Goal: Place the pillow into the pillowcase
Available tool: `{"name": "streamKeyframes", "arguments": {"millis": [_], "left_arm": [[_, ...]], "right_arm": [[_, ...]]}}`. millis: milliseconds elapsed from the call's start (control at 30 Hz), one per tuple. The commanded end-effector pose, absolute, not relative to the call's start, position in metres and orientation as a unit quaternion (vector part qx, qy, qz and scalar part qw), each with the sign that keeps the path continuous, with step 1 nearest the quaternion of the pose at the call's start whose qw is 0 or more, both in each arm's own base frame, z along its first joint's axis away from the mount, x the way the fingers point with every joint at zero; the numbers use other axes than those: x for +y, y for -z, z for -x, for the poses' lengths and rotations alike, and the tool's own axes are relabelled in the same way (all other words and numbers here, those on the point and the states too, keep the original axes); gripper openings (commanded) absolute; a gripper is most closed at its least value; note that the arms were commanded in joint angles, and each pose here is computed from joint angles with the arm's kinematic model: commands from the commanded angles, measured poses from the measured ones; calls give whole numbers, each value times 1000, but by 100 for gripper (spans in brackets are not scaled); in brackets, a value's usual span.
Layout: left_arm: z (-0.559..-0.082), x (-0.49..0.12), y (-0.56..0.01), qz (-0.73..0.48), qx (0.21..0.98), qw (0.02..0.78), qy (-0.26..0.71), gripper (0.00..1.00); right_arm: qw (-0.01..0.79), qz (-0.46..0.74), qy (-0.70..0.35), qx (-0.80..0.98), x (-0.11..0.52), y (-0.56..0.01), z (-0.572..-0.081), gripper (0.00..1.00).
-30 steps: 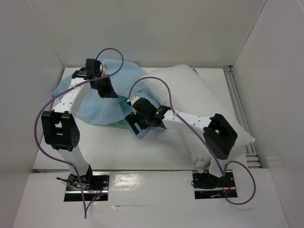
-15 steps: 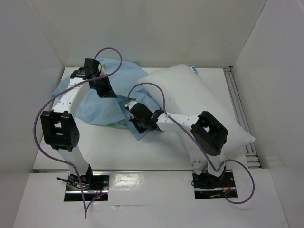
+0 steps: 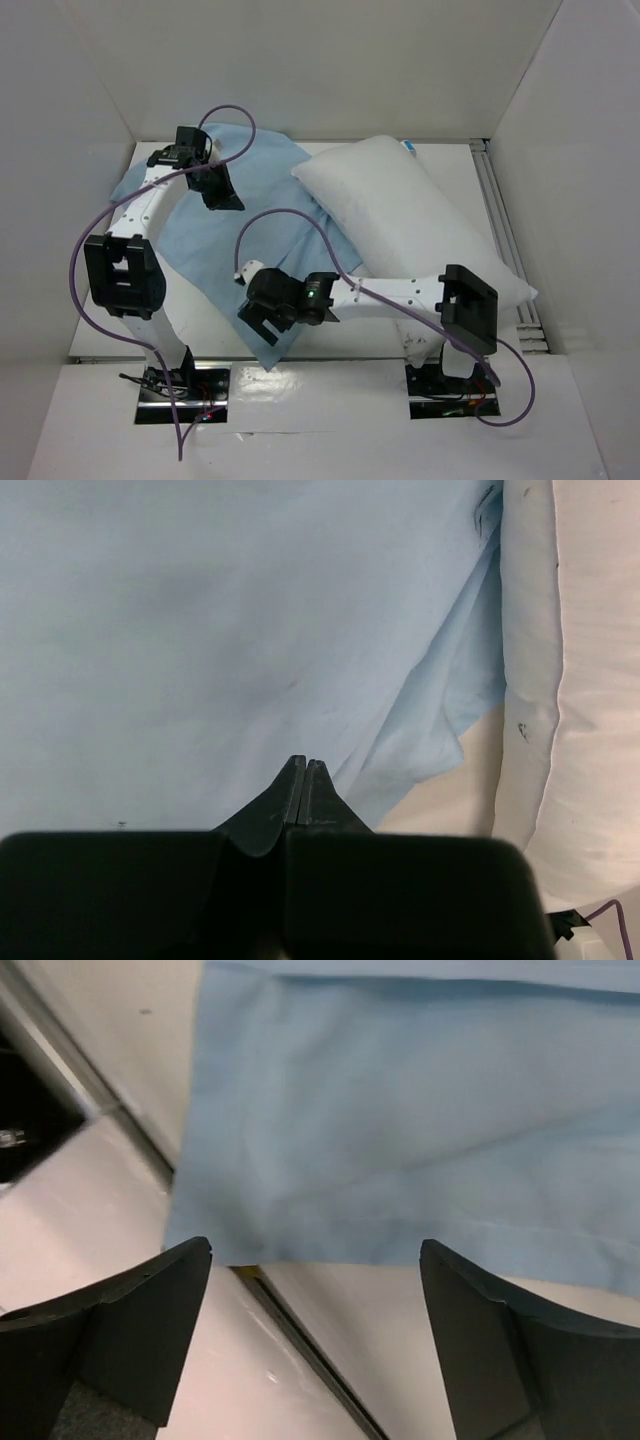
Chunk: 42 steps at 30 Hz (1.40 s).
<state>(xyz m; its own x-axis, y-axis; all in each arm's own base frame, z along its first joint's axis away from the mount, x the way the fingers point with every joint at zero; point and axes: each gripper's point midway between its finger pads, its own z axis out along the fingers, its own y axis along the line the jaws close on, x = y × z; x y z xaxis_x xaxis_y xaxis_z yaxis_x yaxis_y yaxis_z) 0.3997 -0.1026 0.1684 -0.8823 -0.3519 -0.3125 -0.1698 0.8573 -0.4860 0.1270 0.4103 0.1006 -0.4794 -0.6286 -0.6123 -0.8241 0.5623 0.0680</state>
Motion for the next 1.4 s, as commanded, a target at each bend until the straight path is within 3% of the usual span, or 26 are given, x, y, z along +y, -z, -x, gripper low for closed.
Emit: {"name": "streamKeyframes", "arguments": {"millis": [0,200,333,400,500,533,633,700,867,900,1033,1133,1300,1367], "left_arm": [[-395,-100,-183,123,938,225,232,0],[-392,-99,-183,118,939,226,231,0],[-390,-107,-178,70,946,233,215,0],[-381,-128,-168,13,962,226,154,0],[-360,-152,-145,-52,977,196,65,19],[-359,-158,-133,-59,980,186,45,37],[-354,-168,-106,-73,980,182,-8,75],[-353,-174,-97,-75,980,183,-19,84],[-363,-182,-71,-76,980,181,-14,79],[-363,-184,-62,-77,982,173,-13,72],[-365,-188,-48,-79,984,162,-8,60],[-362,-194,-44,-87,983,158,12,59],[-349,-206,-50,-105,980,154,62,76],[-339,-205,-46,-112,981,141,69,77]], "right_arm": [[338,364,-130,858,372,-162,-172,93],[404,225,-94,882,297,-227,-261,86],[410,123,-14,903,249,-230,-326,95],[411,79,6,908,229,-233,-354,98],[416,29,-9,909,204,-236,-384,98],[418,19,-19,908,199,-238,-391,98],[414,-5,-69,908,182,-240,-406,99],[406,-6,-68,911,176,-233,-409,99],[370,-6,-15,929,163,-206,-410,99],[365,-5,-13,931,162,-201,-408,99],[374,-14,-20,927,154,-203,-407,99],[372,-17,-22,928,150,-202,-405,99],[368,-17,-20,929,148,-199,-402,99],[358,-15,-15,933,147,-190,-398,99]]}}
